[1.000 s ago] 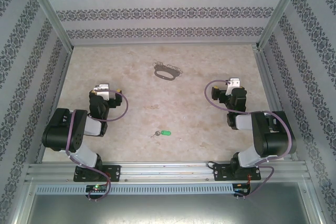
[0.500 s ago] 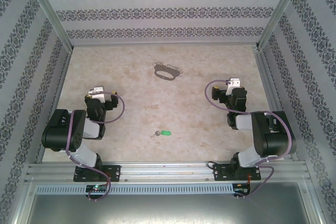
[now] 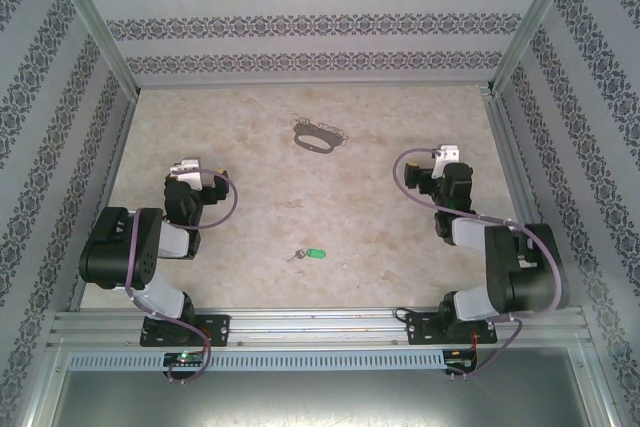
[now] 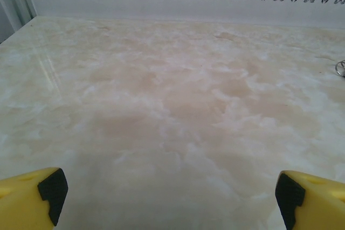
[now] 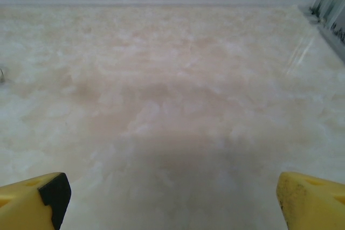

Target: Put the keys on the keyring

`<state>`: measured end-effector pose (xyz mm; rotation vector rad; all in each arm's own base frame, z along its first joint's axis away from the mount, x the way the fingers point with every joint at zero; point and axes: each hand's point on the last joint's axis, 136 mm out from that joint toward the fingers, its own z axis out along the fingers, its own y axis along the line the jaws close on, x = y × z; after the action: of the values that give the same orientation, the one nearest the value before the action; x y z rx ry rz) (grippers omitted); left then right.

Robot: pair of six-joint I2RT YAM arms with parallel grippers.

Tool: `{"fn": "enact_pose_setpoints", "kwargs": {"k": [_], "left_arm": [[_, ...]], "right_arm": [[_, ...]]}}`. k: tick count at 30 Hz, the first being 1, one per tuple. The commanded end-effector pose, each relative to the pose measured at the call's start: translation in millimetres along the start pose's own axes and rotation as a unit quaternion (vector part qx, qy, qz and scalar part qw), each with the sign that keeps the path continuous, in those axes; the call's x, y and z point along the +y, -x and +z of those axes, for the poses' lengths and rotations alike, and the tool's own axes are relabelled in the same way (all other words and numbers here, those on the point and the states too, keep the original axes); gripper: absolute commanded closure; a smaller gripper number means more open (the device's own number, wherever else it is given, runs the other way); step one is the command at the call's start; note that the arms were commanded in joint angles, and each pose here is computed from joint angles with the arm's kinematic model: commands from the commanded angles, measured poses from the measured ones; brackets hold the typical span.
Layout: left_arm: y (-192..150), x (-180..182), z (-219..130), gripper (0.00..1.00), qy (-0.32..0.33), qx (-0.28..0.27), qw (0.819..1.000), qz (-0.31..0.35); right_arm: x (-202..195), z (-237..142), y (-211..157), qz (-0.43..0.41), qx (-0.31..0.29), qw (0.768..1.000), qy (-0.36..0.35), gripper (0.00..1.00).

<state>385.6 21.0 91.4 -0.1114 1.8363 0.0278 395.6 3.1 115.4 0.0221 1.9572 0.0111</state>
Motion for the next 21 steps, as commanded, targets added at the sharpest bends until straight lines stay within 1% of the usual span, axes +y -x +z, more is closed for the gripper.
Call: {"fn": "enact_pose_setpoints", "kwargs": {"k": [1,4,6,7,10,14,17,19,21], "left_arm": [[9,3,-5,0.0,0.006,-0.009,1.0,0.002],[21,4,-12,0.0,0.013,-0.015,1.0,0.003],[27,3,-14,0.0,0.014,-0.008,1.0,0.005],[30,3,-15,0.0,0.013,-0.007,1.0,0.006],[37,2,-18,0.0,0.016,-0.007,1.0,0.011],[42,-3,-17,0.0,0.018,-0.002,1.0,0.025],[56,-8,-18,0.0,0.018,-0.014,0.999,0.03],[69,-12,-18,0.0,0.009,-0.031,0.999,0.02],[79,-15,-16,0.0,0.004,-0.033,0.999,0.008]], "right_arm": [[-2,-5,32,0.016,0.011,1.0,-0.002,0.02],[-1,-6,52,0.072,0.012,0.997,0.003,0.02],[-6,-6,61,0.149,0.017,0.989,-0.008,0.02],[-6,-5,63,0.169,0.02,0.985,-0.007,0.02],[13,4,72,0.184,0.031,0.981,0.047,0.02],[41,22,71,0.191,0.067,0.974,0.098,0.03],[64,34,66,0.191,0.104,0.968,0.128,0.09],[81,42,64,0.194,0.126,0.962,0.147,0.13],[96,51,58,0.202,0.147,0.955,0.16,0.16]]}}
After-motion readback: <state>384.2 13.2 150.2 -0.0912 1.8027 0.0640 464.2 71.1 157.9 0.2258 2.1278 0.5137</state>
